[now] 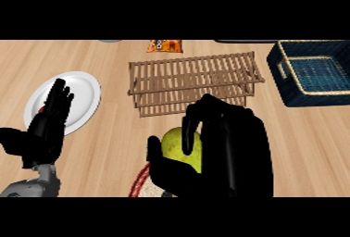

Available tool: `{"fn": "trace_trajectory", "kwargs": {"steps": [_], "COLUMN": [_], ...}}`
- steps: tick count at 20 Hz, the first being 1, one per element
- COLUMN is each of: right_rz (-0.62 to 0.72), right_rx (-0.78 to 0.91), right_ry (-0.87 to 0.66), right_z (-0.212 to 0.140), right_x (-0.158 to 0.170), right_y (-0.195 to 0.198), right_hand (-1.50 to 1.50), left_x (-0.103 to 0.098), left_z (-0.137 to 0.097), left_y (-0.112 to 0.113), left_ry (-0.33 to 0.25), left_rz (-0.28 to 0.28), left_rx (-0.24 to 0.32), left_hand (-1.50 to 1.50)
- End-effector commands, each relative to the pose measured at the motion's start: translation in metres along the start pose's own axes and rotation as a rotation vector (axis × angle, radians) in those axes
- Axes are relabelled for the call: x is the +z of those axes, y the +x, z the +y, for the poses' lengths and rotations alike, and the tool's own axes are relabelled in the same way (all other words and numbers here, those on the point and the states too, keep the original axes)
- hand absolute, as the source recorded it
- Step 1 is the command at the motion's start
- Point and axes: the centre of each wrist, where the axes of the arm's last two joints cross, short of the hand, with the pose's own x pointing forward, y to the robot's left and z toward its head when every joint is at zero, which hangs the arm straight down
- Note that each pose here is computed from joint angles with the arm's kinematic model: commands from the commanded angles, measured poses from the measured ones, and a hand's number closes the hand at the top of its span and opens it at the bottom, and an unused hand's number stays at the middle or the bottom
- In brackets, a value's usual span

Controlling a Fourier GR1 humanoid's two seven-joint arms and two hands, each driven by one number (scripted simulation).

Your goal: Pick the pear from the placemat and place it in the tiered shelf

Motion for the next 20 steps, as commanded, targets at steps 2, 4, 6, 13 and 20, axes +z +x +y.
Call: {"fn": "trace_trajectory", "kwargs": {"steps": [2,4,6,13,20], "right_rz": [0.202,0.209,0.220,0.201,0.175], "right_rx": [-0.006,0.010,-0.029,-0.022,-0.045], "right_ry": [-0.045,-0.047,-0.045,-0.117,-0.131], "right_z": [0.005,0.006,0.002,0.060,0.081], "right_x": [-0.024,-0.039,-0.060,-0.082,-0.116], "right_y": [0.008,-0.005,-0.014,-0.052,-0.055], "right_hand": [1.50,1.50,1.50,1.50,1.50], "left_x": [-0.005,0.008,-0.007,0.008,0.001], "left_z": [-0.010,0.000,0.008,0.009,-0.013], "left_y": [0.003,0.007,0.002,0.006,0.007], "left_ry": [-0.006,0.002,0.007,-0.015,-0.009], "left_rz": [0.003,-0.017,-0.007,-0.005,0.000], "left_rx": [0.009,-0.004,-0.010,-0.010,0.000], "left_hand": [0.00,0.00,0.00,0.00,0.00]}}
